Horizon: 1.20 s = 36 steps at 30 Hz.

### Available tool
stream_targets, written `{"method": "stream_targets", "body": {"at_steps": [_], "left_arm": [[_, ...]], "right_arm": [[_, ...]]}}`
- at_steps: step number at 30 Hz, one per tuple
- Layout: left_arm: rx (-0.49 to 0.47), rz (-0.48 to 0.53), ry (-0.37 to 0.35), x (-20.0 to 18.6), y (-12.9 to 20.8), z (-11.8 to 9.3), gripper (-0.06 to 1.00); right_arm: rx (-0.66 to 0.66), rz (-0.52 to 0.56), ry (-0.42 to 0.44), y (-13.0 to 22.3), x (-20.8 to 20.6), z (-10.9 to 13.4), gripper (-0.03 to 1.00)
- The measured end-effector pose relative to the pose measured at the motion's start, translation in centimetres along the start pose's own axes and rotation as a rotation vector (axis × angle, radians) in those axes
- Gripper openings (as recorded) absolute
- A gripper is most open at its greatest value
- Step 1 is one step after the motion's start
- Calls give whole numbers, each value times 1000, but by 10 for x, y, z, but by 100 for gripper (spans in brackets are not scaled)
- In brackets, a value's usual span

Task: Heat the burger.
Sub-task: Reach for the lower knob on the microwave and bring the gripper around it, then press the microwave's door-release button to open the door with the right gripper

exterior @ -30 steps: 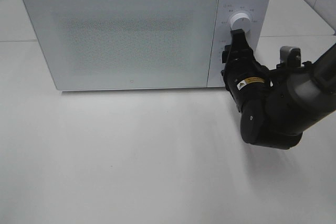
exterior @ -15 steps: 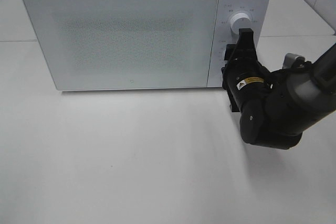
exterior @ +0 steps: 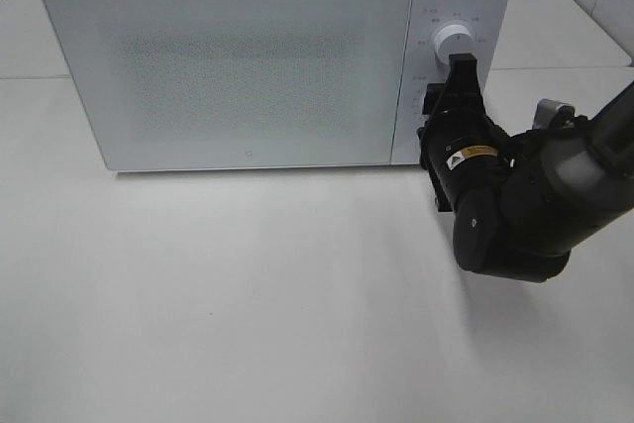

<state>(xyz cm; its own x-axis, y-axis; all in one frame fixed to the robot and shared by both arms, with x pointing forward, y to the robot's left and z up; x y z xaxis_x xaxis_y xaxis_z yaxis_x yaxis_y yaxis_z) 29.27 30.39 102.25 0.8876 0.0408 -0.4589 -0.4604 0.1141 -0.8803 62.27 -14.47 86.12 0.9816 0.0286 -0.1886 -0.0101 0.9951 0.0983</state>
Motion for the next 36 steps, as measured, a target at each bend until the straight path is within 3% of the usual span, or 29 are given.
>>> {"method": "stream_targets", "body": {"at_steps": [5,6,8,10,13,15,28,36], "left_arm": [[0,0,0,0,0,0,98],[0,0,0,0,0,0,98],[0,0,0,0,0,0,98],[0,0,0,0,0,0,98],[0,0,0,0,0,0,98],[0,0,0,0,0,0,98],[0,0,0,0,0,0,98],[0,0,0,0,0,0,98]], "right_arm": [[-21,45,6,8,0,-1,44],[-47,112,9,22,-2,-2,48],[-56,134,5,27,-2,-1,51],[-63,151,1,30,-2,0,61],[-64,151,2,30,-2,0,63],[-65,151,3,30,-2,-1,73],[-101,207,74,22,-23,-20,77],[-127,264,60,25,-39,-8,77]]}}
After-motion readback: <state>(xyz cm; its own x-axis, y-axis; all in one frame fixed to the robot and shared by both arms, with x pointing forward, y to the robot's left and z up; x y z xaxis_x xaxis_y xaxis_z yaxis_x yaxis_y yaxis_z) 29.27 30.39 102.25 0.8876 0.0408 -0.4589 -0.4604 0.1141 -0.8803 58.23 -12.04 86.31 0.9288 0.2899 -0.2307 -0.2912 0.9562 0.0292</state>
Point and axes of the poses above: a point on each arm's last joint axis where the gripper is mounted, x pointing out along that axis toward the gripper, z along the wrist's bending axis when the last joint is at zero, y = z × x, the point moved 7 cm from there along x, pointing out along that axis toward the gripper, and after that the axes turned 10 degrees about x, right-handed, at the moved point
